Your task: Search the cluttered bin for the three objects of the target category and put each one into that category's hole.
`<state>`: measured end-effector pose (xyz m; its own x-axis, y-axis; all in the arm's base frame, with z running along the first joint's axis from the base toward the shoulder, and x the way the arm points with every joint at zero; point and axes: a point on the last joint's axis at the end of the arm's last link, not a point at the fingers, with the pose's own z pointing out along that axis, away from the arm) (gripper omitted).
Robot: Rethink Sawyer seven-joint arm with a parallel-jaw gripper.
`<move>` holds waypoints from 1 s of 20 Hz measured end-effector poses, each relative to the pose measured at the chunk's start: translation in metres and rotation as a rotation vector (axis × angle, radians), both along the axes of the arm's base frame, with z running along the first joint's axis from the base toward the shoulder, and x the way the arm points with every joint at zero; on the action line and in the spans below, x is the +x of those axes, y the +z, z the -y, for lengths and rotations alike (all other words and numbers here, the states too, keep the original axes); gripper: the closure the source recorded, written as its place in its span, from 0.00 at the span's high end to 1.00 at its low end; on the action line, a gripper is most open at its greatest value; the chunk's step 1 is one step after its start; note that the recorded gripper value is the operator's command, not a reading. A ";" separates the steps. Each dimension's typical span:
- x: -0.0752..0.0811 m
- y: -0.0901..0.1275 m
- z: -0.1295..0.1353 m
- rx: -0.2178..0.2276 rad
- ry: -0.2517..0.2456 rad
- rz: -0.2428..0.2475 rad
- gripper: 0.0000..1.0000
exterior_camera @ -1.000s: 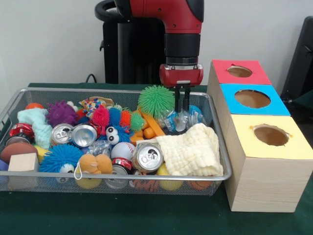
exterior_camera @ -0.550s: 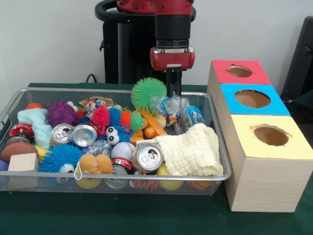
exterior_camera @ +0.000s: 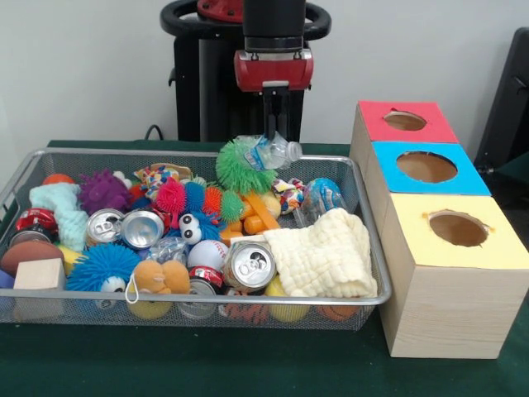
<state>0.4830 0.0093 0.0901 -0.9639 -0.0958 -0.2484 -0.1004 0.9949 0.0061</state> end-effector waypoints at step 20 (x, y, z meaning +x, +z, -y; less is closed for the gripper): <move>0.055 0.020 -0.043 -0.025 0.072 -0.071 0.00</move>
